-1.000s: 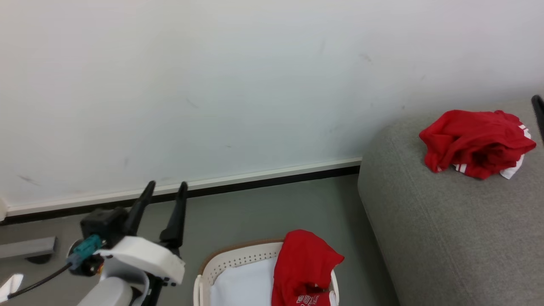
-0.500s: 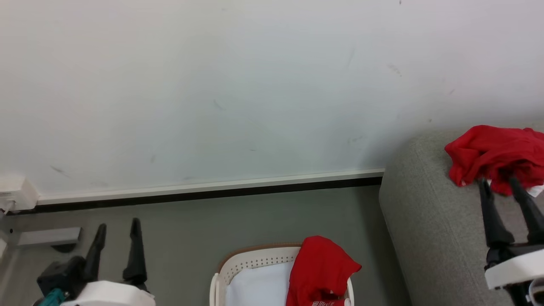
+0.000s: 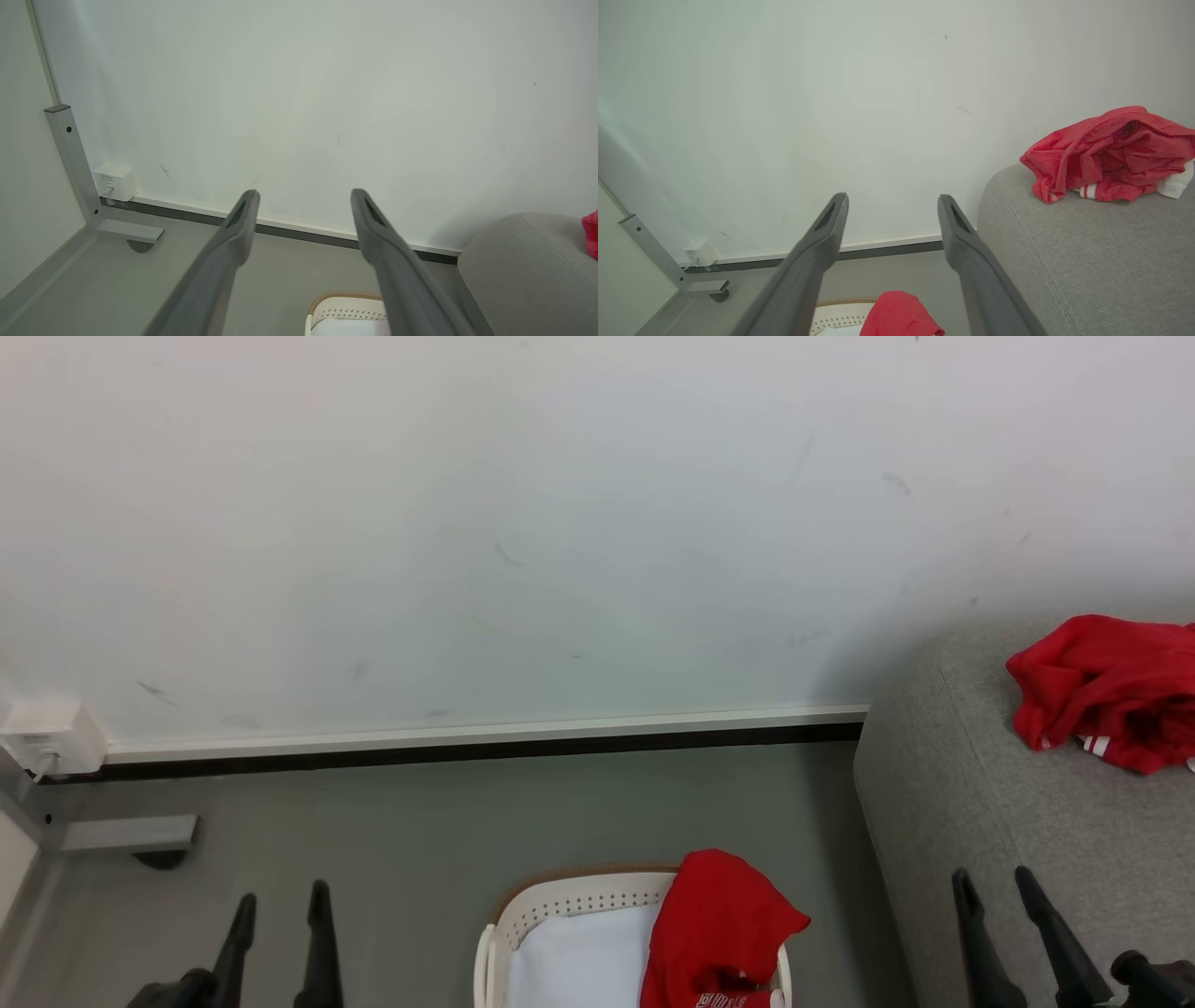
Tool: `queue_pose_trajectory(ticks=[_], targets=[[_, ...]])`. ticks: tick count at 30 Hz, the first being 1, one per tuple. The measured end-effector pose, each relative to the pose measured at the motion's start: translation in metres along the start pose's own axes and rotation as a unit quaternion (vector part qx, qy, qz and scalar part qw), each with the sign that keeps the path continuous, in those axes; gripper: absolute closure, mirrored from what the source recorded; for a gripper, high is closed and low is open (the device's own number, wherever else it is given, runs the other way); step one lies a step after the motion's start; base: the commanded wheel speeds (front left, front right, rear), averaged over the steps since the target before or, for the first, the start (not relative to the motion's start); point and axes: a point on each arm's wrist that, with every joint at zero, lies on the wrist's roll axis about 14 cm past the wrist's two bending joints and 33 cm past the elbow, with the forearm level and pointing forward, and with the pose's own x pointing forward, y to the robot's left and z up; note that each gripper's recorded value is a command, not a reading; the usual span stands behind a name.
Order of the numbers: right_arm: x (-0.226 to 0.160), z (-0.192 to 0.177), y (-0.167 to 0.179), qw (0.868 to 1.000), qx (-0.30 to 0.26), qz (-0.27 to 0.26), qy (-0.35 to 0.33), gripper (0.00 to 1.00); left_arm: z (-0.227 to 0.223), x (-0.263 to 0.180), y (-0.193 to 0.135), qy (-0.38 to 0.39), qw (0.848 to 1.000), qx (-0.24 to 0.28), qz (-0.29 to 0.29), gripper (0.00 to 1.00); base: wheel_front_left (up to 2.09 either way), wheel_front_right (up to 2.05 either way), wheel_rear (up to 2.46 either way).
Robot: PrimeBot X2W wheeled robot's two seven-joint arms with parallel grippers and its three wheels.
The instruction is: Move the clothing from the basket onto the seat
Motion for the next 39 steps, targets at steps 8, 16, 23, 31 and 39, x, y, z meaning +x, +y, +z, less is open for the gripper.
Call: queue_pose_trajectory(ticks=[8, 16, 23, 31, 39], targets=[[0.004, -0.004, 0.011, 1.000, -0.014, 0.014, 0.004, 0.00, -0.011, 0.004, -0.005, 0.013, 1.000, 0.015, -0.018, 0.00, 0.00, 0.00, 0.00], [0.005, -0.004, 0.010, 1.000, -0.018, 0.015, 0.005, 0.00, -0.012, 0.011, -0.005, 0.014, 1.000, 0.015, -0.021, 0.00, 0.00, 0.00, 0.00], [0.010, 0.002, 0.006, 1.000, -0.022, 0.009, -0.002, 0.00, -0.016, 0.017, -0.017, 0.018, 0.999, 0.016, -0.042, 0.00, 0.00, 0.00, 0.00], [0.023, 0.018, -0.018, 0.999, -0.040, -0.018, -0.020, 0.00, -0.026, 0.043, -0.067, 0.024, 0.993, 0.002, -0.116, 0.00, 0.00, 0.00, 0.00], [0.043, 0.037, -0.054, 0.995, -0.068, -0.057, -0.039, 0.00, -0.064, 0.075, -0.119, 0.065, 0.979, -0.002, -0.193, 0.00, 0.00, 0.00, 0.00]])
